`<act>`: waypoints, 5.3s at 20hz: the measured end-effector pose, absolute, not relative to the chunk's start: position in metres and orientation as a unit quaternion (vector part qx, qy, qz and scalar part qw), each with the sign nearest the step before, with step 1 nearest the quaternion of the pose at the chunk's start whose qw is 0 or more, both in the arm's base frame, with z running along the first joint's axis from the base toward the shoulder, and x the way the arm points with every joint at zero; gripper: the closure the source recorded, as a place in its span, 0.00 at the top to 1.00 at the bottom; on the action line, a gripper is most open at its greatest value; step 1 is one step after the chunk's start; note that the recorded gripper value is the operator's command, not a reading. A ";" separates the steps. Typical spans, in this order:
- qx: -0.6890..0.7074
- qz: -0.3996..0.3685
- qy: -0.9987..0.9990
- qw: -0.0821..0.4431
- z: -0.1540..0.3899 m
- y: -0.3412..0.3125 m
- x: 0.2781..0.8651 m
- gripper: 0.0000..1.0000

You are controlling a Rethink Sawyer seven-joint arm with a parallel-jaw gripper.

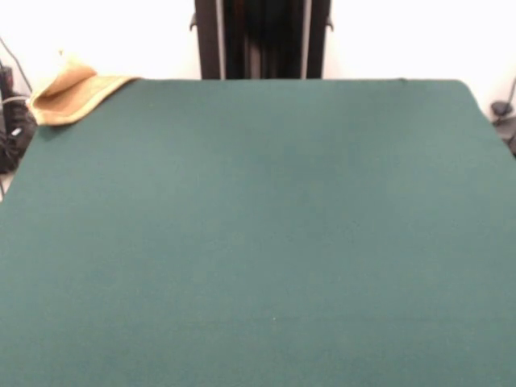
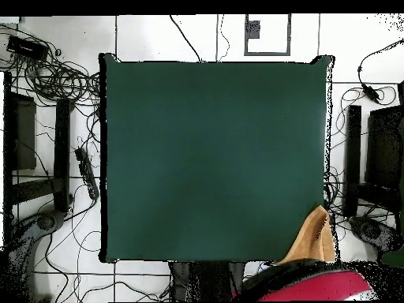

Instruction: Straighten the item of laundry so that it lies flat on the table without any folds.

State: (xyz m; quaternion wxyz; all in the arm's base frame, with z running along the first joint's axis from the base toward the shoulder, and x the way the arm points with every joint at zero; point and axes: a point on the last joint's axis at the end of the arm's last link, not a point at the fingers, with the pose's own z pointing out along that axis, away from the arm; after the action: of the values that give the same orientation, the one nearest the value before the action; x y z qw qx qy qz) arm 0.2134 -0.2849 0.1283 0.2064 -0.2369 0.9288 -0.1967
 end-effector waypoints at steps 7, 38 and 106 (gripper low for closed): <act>-0.352 -0.140 0.913 0.154 0.146 -0.245 0.236 1.00; -0.316 -0.043 0.943 0.092 0.170 -0.210 0.370 1.00; -0.337 -0.071 0.938 -0.024 0.027 -0.174 0.459 1.00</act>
State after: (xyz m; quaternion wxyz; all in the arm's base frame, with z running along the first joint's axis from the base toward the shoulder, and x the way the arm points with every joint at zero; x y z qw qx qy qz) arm 0.4585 -0.1736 0.0274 -0.0242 -0.3373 0.9384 -0.0711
